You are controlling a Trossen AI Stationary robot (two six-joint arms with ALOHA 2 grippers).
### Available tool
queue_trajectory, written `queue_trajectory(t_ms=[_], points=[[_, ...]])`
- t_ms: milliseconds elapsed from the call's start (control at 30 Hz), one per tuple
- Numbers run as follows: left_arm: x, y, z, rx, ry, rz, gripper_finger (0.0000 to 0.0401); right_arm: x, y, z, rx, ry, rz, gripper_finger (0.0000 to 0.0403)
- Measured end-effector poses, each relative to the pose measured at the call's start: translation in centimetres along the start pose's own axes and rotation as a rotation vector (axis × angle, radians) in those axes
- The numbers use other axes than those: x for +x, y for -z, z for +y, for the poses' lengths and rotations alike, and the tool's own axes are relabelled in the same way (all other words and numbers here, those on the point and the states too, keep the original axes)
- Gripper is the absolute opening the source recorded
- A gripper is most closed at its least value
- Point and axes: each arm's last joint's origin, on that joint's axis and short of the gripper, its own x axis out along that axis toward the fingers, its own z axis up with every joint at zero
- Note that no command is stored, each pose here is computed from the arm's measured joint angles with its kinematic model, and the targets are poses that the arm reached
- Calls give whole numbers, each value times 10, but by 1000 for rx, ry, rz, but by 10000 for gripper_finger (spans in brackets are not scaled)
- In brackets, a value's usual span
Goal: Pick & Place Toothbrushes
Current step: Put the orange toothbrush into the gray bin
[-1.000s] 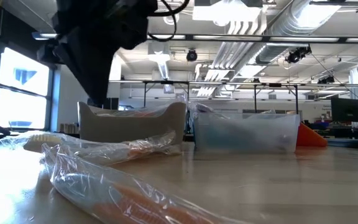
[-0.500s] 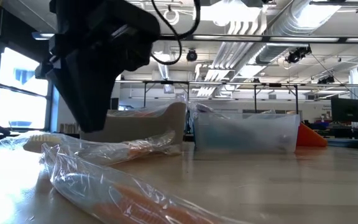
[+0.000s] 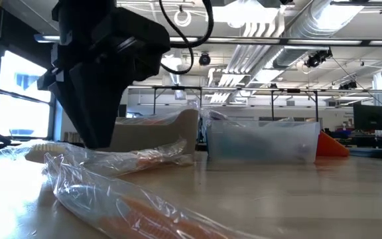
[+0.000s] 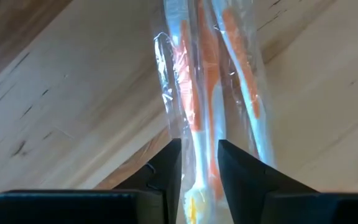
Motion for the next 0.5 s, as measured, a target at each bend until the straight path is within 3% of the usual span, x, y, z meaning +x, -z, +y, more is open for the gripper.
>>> queue_trajectory(t_ms=[500], points=[[4,-1,2,-9,-7,-67,102,0,1,0,0,3,9,4]])
